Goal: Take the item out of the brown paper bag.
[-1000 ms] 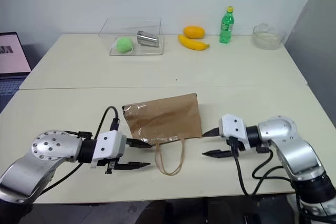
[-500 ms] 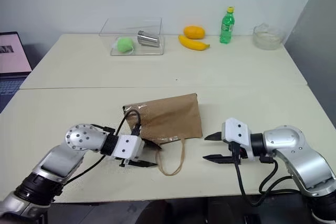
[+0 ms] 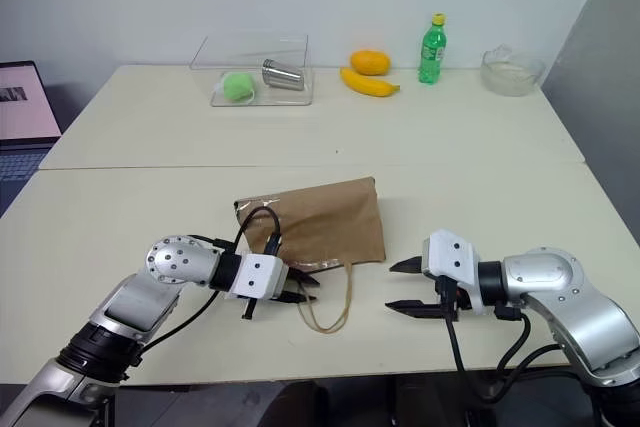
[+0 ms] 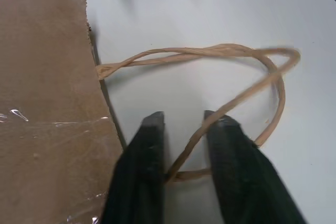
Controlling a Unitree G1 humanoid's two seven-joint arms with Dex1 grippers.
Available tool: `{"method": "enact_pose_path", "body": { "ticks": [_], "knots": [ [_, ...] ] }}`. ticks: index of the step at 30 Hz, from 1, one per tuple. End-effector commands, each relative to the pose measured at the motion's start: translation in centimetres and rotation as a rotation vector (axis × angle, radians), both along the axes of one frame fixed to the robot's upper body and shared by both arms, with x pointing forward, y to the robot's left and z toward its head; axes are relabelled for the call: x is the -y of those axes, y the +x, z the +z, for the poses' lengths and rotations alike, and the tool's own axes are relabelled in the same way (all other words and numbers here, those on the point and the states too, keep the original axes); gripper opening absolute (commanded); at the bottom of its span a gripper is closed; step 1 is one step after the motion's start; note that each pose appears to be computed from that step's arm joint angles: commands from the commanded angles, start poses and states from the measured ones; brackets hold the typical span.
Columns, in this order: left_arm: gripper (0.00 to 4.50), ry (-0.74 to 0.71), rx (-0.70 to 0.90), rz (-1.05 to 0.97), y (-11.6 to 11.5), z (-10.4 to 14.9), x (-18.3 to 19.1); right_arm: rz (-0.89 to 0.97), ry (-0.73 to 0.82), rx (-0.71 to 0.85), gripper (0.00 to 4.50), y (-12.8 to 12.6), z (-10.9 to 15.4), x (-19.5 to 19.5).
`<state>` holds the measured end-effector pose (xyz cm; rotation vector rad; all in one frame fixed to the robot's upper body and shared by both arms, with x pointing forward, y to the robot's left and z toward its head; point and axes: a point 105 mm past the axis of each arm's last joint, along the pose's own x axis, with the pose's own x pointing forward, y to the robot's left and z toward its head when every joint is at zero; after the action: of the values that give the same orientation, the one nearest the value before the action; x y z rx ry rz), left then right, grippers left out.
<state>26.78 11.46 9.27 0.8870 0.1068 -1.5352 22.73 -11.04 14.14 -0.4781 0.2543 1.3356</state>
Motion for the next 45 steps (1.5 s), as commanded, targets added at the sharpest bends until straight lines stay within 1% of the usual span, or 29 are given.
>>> {"method": "enact_pose_path", "body": {
  "ticks": [1, 3, 7, 10, 12, 14, 17, 22, 27, 36, 41, 44, 45],
  "knots": [
    [0.02, -0.010, 0.016, -0.002, 0.1, 0.5, -0.1, 0.041, 0.002, 0.031, 2.74, -0.6, 0.6, -0.4],
    [0.02, -0.038, -0.006, 0.029, 0.3, 1.0, -0.3, 0.056, -0.007, 0.027, 2.74, -0.8, 0.3, -0.5],
    [0.02, -0.138, -0.073, 0.117, 1.0, 2.8, -0.7, 0.112, -0.046, 0.018, 2.74, -1.5, -0.5, -0.7],
    [0.02, -0.235, -0.148, 0.195, 1.7, 4.9, -1.0, 0.187, -0.080, 0.030, 2.74, -1.9, -1.0, -1.1],
    [0.02, -0.271, -0.174, 0.224, 1.9, 5.7, -1.2, 0.228, -0.078, 0.039, 2.74, -1.9, -1.1, -1.8],
    [0.02, -0.302, -0.196, 0.252, 2.1, 6.1, -1.3, 0.258, -0.075, 0.060, 2.74, -1.7, -1.0, -2.4],
    [0.02, -0.388, -0.227, 0.306, 2.7, 7.1, -1.0, 0.336, -0.095, 0.142, 2.74, -1.0, -1.7, -4.1],
    [0.02, -0.453, -0.255, 0.349, 2.9, 7.9, -0.6, 0.378, -0.073, 0.252, 2.74, 0.6, -2.3, -6.8],
    [0.02, -0.464, -0.261, 0.364, 3.1, 8.3, -0.6, 0.421, -0.089, 0.372, 2.74, 1.7, -3.1, -8.7],
    [0.02, -0.464, -0.253, 0.372, 3.4, 8.5, -0.7, 0.451, -0.101, 0.499, 2.74, 2.7, -3.7, -11.0],
    [0.02, -0.464, -0.250, 0.372, 3.4, 8.5, -0.7, 0.465, -0.127, 0.497, 2.74, 2.8, -4.4, -11.3],
    [0.00, -0.466, -0.248, 0.372, 3.5, 8.6, -0.7, 0.467, -0.132, 0.470, 2.13, 2.8, -4.7, -11.3],
    [0.00, -0.467, -0.248, 0.373, 3.5, 8.6, -0.7, 0.464, -0.132, 0.465, 1.81, 2.8, -4.8, -11.2]
  ]
}}
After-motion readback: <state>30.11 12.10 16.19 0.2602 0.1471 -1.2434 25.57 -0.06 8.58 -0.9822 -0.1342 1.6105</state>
